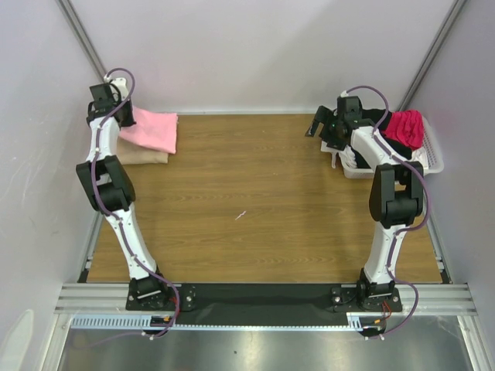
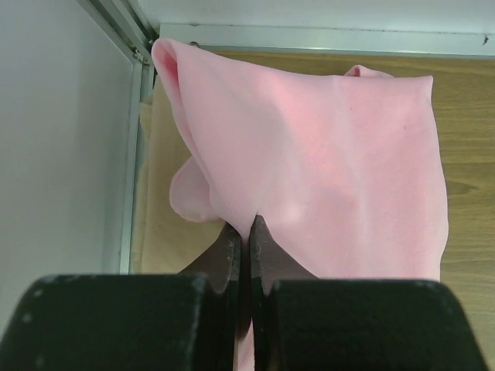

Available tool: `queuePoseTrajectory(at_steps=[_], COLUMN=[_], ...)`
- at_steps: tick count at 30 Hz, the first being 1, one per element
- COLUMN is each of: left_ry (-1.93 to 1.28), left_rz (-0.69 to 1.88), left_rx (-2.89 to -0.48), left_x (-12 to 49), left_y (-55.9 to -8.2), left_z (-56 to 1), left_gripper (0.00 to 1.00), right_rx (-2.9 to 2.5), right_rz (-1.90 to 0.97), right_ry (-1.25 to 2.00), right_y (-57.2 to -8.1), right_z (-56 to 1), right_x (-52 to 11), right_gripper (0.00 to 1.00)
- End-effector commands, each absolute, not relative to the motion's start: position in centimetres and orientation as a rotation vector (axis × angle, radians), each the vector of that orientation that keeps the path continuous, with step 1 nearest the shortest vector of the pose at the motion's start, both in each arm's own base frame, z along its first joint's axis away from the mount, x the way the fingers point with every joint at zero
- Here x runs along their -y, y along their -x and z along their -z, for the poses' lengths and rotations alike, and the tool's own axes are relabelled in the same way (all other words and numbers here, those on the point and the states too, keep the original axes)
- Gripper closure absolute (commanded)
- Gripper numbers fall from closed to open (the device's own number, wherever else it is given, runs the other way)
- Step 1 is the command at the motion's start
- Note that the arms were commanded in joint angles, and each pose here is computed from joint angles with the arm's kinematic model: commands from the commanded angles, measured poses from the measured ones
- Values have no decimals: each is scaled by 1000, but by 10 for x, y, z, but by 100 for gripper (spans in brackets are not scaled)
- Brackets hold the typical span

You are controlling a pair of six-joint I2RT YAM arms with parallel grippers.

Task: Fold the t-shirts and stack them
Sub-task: Neatly place the folded tshirt to the corner

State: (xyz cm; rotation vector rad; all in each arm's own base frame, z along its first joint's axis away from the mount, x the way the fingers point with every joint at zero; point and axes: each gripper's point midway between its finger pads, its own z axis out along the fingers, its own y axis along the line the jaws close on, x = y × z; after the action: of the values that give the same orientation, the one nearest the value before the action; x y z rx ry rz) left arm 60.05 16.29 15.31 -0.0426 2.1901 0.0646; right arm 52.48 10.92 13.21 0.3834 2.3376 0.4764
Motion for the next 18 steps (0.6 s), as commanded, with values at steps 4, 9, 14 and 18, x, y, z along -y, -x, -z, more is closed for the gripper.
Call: queuePoseTrajectory(at_steps=[4, 9, 14, 18], left_ry=[-89, -86, -88, -60], left_rz=[-129, -168, -232, -291], left_rx=[-2032, -2015, -1969, -1957], left_x=[-167, -180, -182, -196], left_y=[-607, -618, -627, -635], left_z=[-227, -223, -231, -221], left_gripper=[100, 100, 100, 100], right_rx=[-2303, -2318, -2315, -2331], right_rz=[-512, -524, -537, -558], right_ry=[-385, -370, -363, -360], right_y=[-536, -538, -543, -543], right_z=[-141, -139, -140, -138], right_x=[-114, -118, -120, -125], right_gripper=[0, 0, 0, 0])
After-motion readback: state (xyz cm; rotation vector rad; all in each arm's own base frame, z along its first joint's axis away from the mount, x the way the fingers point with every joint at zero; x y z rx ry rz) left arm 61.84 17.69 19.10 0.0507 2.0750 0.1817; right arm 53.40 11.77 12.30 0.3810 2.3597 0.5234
